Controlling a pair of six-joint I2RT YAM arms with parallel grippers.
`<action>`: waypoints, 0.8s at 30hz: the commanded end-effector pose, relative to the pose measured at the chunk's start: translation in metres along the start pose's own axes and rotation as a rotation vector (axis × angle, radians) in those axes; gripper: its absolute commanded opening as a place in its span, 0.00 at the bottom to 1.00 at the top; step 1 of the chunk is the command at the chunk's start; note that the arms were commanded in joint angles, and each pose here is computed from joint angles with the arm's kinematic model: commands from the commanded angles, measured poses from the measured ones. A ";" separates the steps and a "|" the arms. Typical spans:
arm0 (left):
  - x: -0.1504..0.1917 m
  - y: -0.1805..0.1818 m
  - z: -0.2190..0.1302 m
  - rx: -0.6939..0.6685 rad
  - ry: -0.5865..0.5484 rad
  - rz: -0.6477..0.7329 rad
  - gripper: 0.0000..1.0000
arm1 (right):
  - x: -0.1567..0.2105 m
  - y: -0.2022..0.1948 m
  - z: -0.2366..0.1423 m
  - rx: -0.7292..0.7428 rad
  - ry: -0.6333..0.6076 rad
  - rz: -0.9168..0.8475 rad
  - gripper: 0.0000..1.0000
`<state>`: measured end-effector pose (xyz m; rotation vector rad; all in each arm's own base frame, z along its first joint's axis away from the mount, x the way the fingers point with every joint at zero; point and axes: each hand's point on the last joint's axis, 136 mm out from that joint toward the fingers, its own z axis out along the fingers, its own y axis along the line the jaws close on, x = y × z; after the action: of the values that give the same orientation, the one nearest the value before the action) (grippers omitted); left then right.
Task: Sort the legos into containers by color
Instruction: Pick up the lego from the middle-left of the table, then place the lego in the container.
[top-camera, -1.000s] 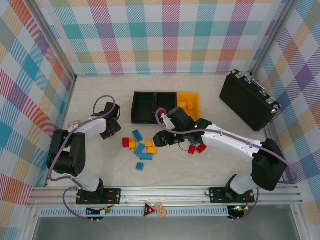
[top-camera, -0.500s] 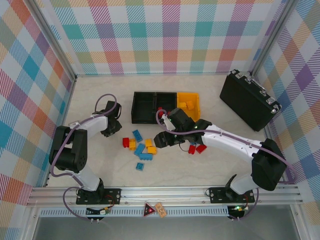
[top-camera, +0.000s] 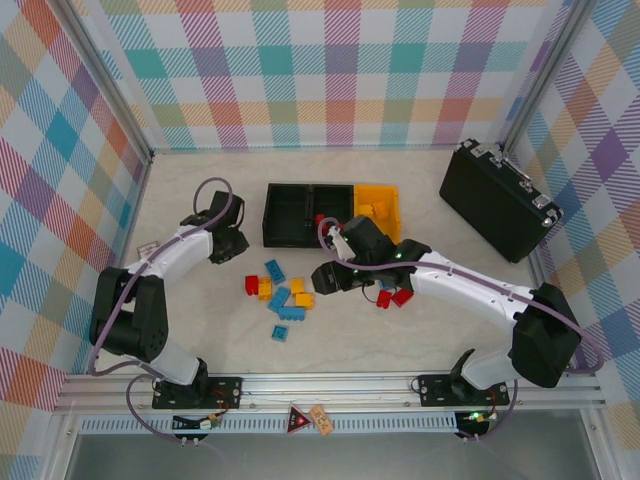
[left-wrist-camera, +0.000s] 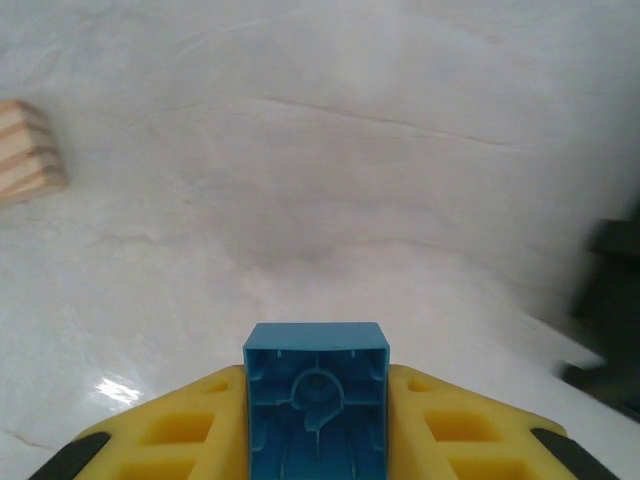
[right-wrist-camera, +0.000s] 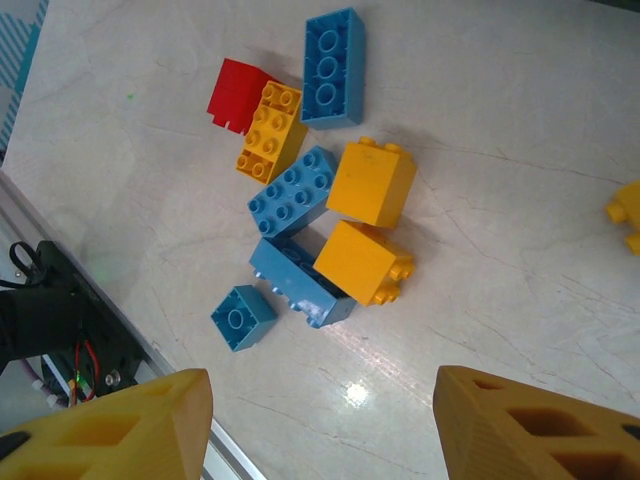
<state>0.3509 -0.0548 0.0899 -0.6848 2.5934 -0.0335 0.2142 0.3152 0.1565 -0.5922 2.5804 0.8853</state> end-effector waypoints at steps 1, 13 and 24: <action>-0.003 -0.031 -0.030 0.095 -0.011 0.063 0.32 | 0.000 -0.008 -0.006 0.017 -0.012 0.035 0.60; -0.009 -0.127 -0.041 0.195 -0.032 0.192 0.32 | 0.006 -0.018 -0.013 0.043 -0.029 0.069 0.60; -0.011 -0.157 0.002 0.142 0.007 0.250 0.33 | 0.007 -0.026 -0.022 0.069 -0.045 0.075 0.60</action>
<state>0.4298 -0.1858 0.1099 -0.3409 2.6263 -0.1663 0.2191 0.2886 0.1586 -0.4768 2.5834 0.8394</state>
